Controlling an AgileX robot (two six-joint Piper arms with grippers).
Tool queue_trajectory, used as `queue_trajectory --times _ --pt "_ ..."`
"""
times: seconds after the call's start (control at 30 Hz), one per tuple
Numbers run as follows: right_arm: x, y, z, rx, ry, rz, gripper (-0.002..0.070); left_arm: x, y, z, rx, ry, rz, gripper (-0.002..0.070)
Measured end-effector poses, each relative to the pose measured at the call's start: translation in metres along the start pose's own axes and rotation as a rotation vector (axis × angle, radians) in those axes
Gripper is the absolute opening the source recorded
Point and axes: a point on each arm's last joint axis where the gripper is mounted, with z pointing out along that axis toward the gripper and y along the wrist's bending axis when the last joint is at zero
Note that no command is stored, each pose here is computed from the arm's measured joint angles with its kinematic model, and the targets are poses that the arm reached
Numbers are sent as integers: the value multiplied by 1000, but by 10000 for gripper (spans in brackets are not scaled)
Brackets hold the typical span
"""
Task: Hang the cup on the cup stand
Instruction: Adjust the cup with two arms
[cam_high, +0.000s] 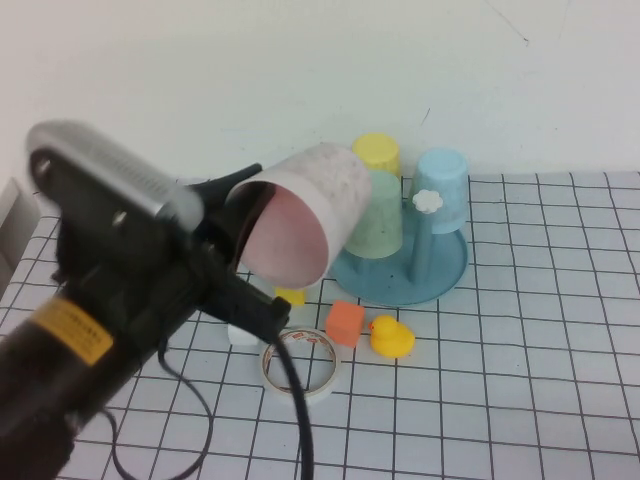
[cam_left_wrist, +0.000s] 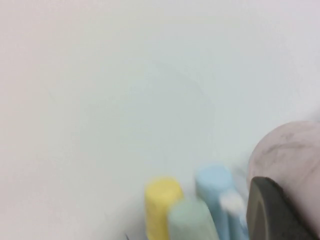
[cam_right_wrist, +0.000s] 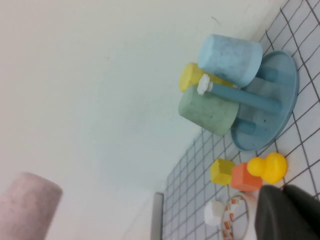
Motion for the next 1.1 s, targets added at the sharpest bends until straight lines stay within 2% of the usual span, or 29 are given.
queue_trajectory --times 0.17,0.4,0.5,0.57,0.67,0.87,0.97,1.1 --pt "3 1 0 -15 32 -23 -1 10 -2 -7 3 -147 33 13" --pt "5 15 2 -141 96 169 -1 16 -13 7 87 -290 61 13" --pt "6 18 6 -150 132 133 1 22 -17 14 114 -334 31 13" --pt "4 23 9 -142 140 104 29 27 -19 18 136 -347 18 13" --pt "-4 41 13 -158 137 24 137 37 -24 23 179 -320 11 12" --pt "-19 67 33 -123 195 -5 528 46 -28 27 209 -292 9 11" --pt "-23 73 51 -83 290 47 606 46 -28 27 211 -295 10 11" --pt "-29 85 82 -61 458 139 631 46 -28 27 212 -294 5 11"
